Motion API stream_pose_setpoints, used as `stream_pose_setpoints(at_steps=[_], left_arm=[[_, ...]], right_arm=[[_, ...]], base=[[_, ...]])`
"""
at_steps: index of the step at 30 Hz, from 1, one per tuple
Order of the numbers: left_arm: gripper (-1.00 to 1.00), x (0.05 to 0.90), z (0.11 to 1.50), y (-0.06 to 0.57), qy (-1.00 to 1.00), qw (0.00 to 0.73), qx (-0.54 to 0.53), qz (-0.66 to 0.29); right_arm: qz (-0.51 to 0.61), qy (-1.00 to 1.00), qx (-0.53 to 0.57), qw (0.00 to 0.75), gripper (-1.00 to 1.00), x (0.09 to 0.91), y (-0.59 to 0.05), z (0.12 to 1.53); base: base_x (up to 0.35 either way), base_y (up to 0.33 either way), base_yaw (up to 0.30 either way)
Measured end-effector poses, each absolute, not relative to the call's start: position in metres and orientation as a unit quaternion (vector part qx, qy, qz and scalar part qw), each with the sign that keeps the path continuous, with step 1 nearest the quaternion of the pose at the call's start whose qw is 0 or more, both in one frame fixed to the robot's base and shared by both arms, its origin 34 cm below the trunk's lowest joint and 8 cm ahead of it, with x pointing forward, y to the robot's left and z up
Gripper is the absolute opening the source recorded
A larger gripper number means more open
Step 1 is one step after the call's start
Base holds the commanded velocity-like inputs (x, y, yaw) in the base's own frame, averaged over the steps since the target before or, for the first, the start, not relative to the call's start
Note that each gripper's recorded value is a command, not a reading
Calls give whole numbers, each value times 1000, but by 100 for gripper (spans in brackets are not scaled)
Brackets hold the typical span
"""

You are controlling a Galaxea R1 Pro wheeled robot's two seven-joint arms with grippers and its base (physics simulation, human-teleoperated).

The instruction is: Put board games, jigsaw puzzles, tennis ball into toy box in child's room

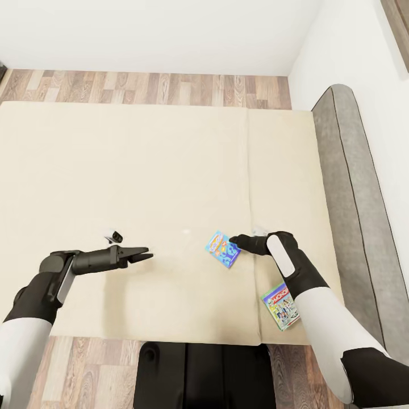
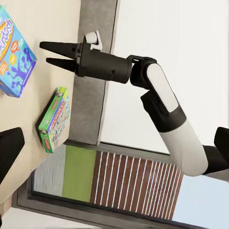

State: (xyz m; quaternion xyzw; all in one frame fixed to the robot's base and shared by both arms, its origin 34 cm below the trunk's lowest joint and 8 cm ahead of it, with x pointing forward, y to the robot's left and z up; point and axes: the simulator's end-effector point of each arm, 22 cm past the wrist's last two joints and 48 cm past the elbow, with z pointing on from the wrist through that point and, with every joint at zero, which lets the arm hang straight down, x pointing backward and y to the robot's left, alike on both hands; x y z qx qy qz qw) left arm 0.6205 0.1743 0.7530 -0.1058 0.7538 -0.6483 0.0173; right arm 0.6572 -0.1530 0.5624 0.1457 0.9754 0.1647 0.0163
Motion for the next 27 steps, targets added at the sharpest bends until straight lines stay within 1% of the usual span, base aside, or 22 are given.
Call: stream_pose_setpoints(at_steps=[9, 27], left_arm=[[100, 614, 746, 201, 770, 16, -111, -628], [100, 608, 734, 204, 771, 9, -121, -625]], right_arm=[[164, 975, 146, 19, 100, 660, -154, 563], [165, 975, 147, 13, 100, 654, -153, 554]], base=[[0, 0, 0], [0, 0, 0]])
